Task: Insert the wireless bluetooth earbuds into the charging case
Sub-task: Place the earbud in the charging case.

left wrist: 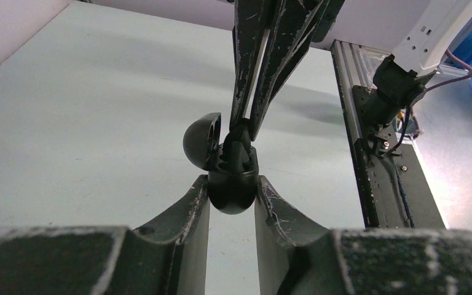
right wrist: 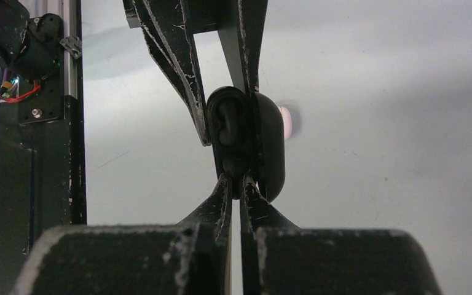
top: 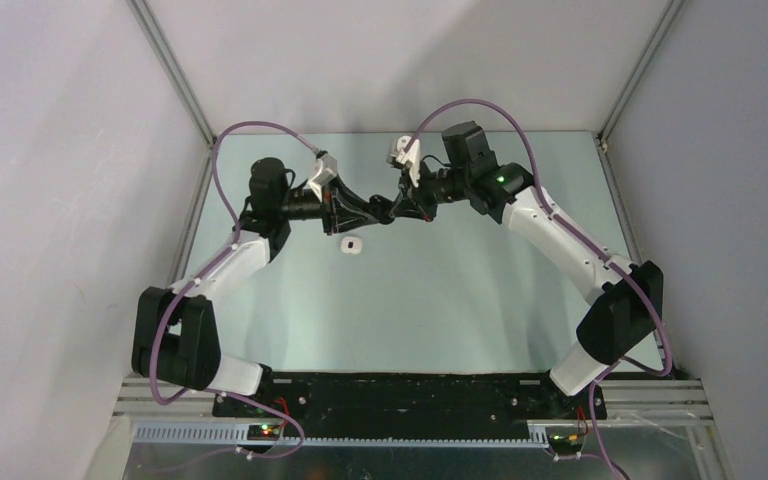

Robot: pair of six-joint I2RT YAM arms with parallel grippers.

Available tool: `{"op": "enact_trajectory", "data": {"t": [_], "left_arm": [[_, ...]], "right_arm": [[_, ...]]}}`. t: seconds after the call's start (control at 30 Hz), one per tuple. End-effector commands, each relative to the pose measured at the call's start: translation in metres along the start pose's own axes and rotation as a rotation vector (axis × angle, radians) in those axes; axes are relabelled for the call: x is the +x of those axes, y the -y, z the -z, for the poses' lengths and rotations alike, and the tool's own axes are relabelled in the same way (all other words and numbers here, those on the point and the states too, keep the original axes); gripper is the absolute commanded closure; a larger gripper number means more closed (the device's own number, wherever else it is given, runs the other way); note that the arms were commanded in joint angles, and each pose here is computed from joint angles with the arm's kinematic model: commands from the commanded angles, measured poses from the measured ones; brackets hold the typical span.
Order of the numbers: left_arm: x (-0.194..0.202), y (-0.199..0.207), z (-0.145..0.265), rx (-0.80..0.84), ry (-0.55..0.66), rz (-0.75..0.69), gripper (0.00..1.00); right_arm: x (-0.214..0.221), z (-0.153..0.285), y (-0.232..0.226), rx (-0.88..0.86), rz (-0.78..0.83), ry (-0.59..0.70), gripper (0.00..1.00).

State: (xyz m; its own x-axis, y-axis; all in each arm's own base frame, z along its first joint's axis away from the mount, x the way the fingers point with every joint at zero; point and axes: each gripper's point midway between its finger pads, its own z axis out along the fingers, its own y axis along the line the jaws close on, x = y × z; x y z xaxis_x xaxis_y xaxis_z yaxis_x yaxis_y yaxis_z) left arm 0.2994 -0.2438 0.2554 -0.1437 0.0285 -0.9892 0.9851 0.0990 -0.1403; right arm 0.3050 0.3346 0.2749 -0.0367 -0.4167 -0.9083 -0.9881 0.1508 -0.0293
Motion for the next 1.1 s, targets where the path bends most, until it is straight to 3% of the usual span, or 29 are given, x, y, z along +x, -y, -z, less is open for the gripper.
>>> {"op": "enact_trajectory", "data": {"t": [0.0,0.53,1.07], "left_arm": [[-0.028,0.003,0.003,-0.003,0.037,-0.086,1.00],[-0.038,0.002,0.009,-0.027,0.079,-0.045,1.00],[-0.039,0.001,0.010,-0.029,0.095,-0.038,1.00]], "right_arm": [[-0.022,0.006,-0.010,-0.027,0.014,0.071,1.00],[-0.014,0.004,-0.004,-0.005,-0.073,0.084,0.99],[-0.038,0.019,0.000,0.035,-0.044,0.147,0.72]]}}
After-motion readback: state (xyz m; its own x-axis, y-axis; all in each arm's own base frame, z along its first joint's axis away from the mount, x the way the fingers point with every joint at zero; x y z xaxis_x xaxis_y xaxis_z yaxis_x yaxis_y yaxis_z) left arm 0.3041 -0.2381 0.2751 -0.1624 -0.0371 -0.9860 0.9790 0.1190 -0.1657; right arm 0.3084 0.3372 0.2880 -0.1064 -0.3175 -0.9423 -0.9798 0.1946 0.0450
